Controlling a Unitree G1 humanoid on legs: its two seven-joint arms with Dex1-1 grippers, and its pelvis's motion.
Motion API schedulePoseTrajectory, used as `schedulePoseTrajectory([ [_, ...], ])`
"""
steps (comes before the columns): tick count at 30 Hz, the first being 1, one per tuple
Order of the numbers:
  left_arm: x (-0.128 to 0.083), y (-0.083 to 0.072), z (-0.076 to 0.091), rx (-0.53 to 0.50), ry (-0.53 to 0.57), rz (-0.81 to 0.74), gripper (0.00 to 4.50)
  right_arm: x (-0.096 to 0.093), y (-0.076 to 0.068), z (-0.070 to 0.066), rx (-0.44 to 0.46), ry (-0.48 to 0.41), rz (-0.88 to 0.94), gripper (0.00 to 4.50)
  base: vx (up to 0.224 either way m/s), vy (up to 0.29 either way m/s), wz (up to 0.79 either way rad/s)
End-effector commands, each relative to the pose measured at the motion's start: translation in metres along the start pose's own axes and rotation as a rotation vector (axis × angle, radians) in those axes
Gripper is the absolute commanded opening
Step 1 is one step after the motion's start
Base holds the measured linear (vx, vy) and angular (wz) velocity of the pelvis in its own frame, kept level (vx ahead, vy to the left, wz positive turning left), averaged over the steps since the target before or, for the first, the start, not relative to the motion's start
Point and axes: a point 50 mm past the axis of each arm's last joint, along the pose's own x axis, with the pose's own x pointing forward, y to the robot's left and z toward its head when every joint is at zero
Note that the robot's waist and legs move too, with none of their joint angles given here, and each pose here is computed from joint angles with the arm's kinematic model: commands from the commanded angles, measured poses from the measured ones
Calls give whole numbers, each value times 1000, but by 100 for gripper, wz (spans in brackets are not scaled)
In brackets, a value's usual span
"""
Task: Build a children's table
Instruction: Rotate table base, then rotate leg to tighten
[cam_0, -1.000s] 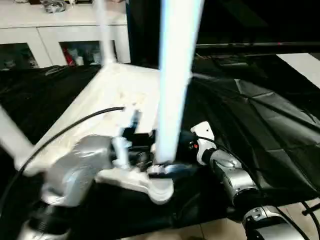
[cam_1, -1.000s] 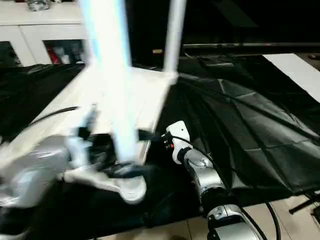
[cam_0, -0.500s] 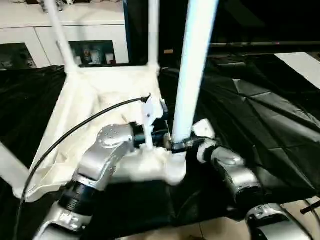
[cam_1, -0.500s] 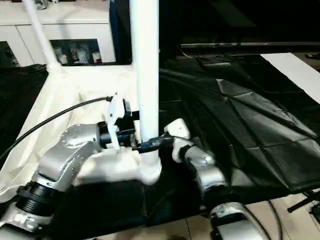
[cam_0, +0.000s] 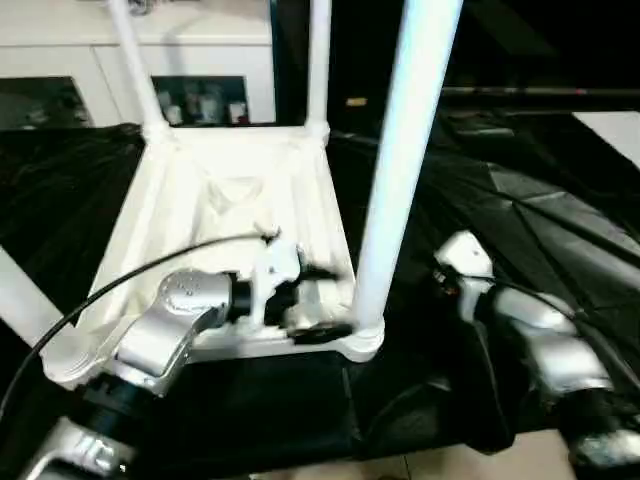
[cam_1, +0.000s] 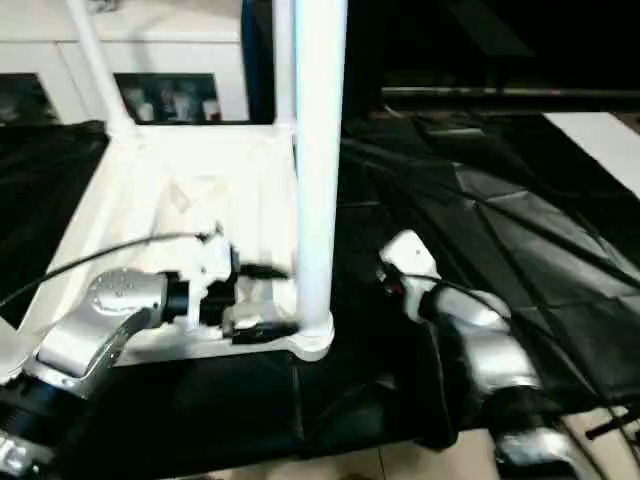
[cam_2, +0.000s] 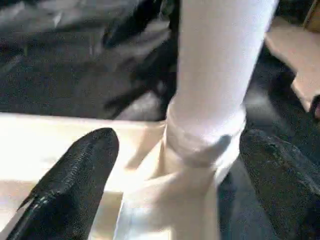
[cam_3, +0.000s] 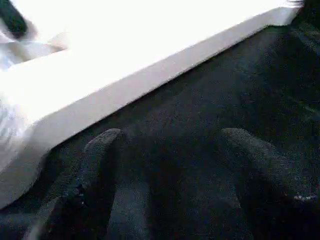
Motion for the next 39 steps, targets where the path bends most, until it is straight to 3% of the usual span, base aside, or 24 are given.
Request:
schedulePoseTrajectory([
  [1, -2, 3, 2, 42, 57, -49, 404, -4, 9, 6, -2, -3, 96, 333, 0, 0, 0],
  [5, -9, 1, -4, 24, 124, -124, 362, -13, 22, 9, 15, 8, 210, 333, 0, 0, 0],
  [9, -11, -1, -7, 7, 137, -142, 346, -19, 26, 13, 38, 6, 231, 333, 0, 0, 0],
  [10, -13, -3, -8, -6, 144, -153, 322, -21, 26, 14, 44, 6, 233, 333, 0, 0, 0],
  [21, -20, 3, -18, 27, 245, -19, 230, -25, 28, 13, 38, 40, 186, 333, 0, 0, 0],
  [39, -20, -4, -22, 23, 241, -1, 87, -20, 37, 11, 32, 43, 186, 333, 0, 0, 0],
])
